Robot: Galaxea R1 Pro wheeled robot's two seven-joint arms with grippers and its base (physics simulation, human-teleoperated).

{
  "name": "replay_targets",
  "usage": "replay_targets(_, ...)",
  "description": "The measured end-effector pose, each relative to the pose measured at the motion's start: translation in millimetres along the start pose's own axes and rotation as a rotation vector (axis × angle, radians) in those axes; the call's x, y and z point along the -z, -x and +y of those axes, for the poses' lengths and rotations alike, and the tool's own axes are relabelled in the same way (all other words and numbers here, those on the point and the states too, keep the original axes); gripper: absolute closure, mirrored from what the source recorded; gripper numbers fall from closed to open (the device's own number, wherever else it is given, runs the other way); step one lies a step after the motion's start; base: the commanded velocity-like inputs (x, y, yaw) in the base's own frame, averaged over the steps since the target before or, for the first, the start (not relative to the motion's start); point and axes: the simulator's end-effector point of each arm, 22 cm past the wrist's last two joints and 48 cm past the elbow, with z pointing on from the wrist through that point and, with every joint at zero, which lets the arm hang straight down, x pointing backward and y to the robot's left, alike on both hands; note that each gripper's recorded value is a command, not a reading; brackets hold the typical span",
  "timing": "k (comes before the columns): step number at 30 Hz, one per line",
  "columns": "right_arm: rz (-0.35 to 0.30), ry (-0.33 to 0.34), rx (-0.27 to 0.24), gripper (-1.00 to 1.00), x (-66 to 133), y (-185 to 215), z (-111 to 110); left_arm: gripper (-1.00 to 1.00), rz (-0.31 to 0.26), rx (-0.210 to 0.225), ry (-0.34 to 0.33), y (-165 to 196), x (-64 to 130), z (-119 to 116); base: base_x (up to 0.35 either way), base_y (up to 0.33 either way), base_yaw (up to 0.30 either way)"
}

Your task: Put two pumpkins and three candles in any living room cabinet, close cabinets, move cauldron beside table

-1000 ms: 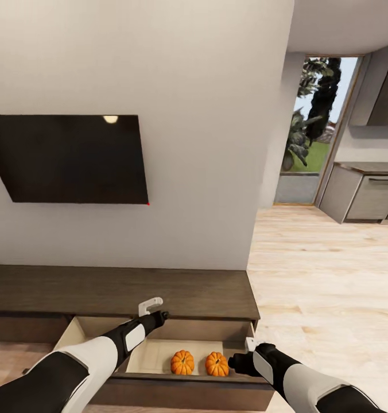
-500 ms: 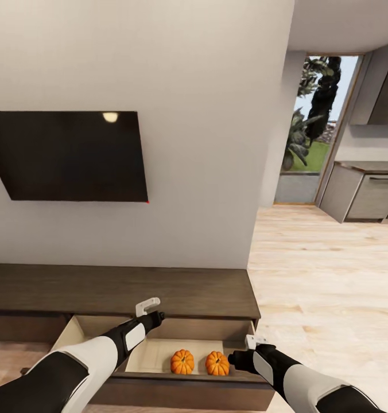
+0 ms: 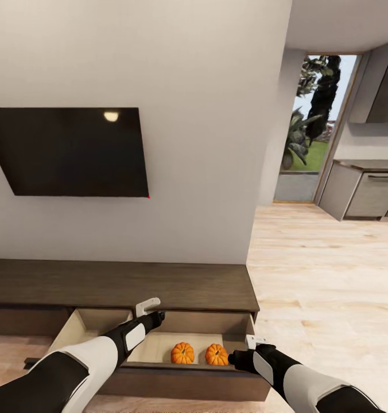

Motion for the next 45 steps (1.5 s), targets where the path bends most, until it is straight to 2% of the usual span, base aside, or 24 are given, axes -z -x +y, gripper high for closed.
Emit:
replay_targets(11, 0.000, 0.000, 0.000, -1.00, -14.1, -4.6, -2.3, -1.00, 0.006, -0.003, 0.001, -9.8, -11.9, 4.2, -0.017, -0.004, 0.000)
replay_targets(32, 0.000, 0.000, 0.000, -1.00, -42.7, -15.2, -7.0, -1.00, 0.025, -0.018, -0.001, -31.9, -35.4, 11.6, -0.204, -0.137, 0.000)
replay_targets(36, -0.001, 0.000, 0.000, -1.00, -48.3, -17.4, -7.8, -1.00, 0.026, -0.042, -0.004, -36.4, -40.0, 13.0, -0.012, -0.012, 0.000)
replay_targets(45, -0.003, 0.001, 0.000, -1.00, -61.2, -22.3, -9.6, -1.00, 0.027, -0.200, -0.010, -48.4, -50.4, 15.1, -0.002, -0.002, 0.000)
